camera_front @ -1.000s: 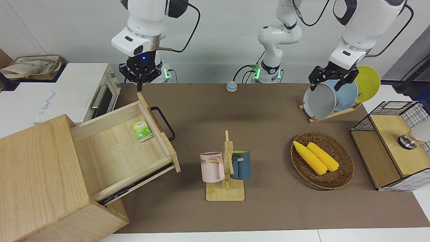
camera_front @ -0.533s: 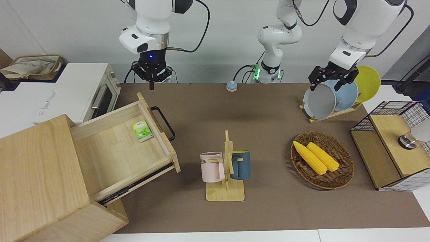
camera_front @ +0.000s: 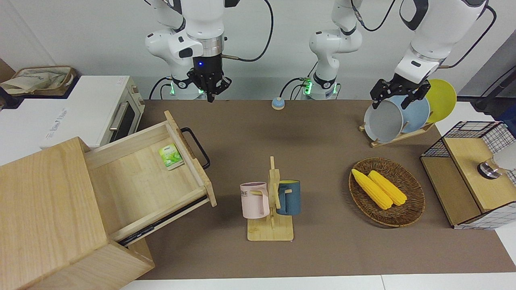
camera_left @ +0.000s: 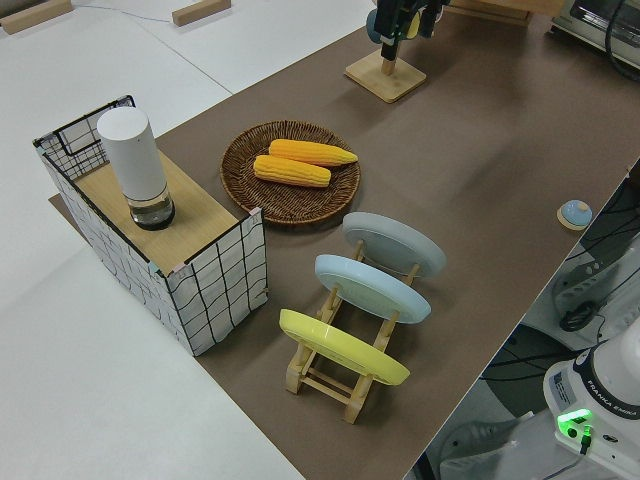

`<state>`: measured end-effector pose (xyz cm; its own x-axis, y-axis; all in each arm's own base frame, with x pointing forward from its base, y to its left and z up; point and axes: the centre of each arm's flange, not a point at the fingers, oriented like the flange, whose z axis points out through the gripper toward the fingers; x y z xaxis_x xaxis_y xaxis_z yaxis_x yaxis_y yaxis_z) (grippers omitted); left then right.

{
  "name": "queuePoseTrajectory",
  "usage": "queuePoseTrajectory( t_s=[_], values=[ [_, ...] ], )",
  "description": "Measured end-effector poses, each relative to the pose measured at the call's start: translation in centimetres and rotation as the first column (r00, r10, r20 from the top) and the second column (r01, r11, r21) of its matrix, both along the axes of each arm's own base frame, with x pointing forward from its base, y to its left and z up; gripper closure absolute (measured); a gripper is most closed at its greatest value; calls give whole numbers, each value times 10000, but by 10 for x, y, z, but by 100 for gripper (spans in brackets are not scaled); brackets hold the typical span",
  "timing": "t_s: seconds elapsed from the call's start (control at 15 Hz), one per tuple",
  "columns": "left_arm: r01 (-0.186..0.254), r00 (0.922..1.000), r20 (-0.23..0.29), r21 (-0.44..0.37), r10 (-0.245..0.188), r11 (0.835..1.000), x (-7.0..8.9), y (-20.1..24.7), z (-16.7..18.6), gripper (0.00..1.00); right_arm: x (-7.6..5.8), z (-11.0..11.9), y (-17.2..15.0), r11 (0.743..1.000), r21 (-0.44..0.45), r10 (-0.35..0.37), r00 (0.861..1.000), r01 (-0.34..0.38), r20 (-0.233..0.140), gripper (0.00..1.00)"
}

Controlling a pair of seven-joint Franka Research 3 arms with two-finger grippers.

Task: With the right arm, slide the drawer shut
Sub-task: 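Move the right arm toward the drawer front and press against it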

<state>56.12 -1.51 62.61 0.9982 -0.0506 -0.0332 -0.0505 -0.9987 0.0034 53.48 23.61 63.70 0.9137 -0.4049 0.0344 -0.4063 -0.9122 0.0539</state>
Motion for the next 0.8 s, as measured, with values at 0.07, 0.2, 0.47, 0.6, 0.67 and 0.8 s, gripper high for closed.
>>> queuePoseTrajectory(
  t_s=[0.07, 0.2, 0.47, 0.6, 0.67, 0.8],
  values=[
    [0, 10000, 0, 0, 0, 10000, 0, 0, 0, 0, 0, -6, 11, 9981, 94, -609, 9981, 609, 7, 99],
    [0, 10000, 0, 0, 0, 10000, 0, 0, 0, 0, 5, -21, 24, 9870, 255, -1582, 9873, 1585, -117, 99],
    [0, 10000, 0, 0, 0, 10000, 0, 0, 0, 0, 26, -58, 43, 9475, 354, -3178, 9481, 3179, -76, 99],
    [0, 10000, 0, 0, 0, 10000, 0, 0, 0, 0, 34, -76, 53, 9260, 356, -3760, 9266, 3759, -47, 99],
    [0, 10000, 0, 0, 0, 10000, 0, 0, 0, 0, 38, -85, 58, 9131, 410, -4057, 9140, 4056, -58, 99],
    [0, 10000, 0, 0, 0, 10000, 0, 0, 0, 0, 42, -97, 67, 8873, 634, -4561, 8895, 4568, -260, 99]
  ],
)
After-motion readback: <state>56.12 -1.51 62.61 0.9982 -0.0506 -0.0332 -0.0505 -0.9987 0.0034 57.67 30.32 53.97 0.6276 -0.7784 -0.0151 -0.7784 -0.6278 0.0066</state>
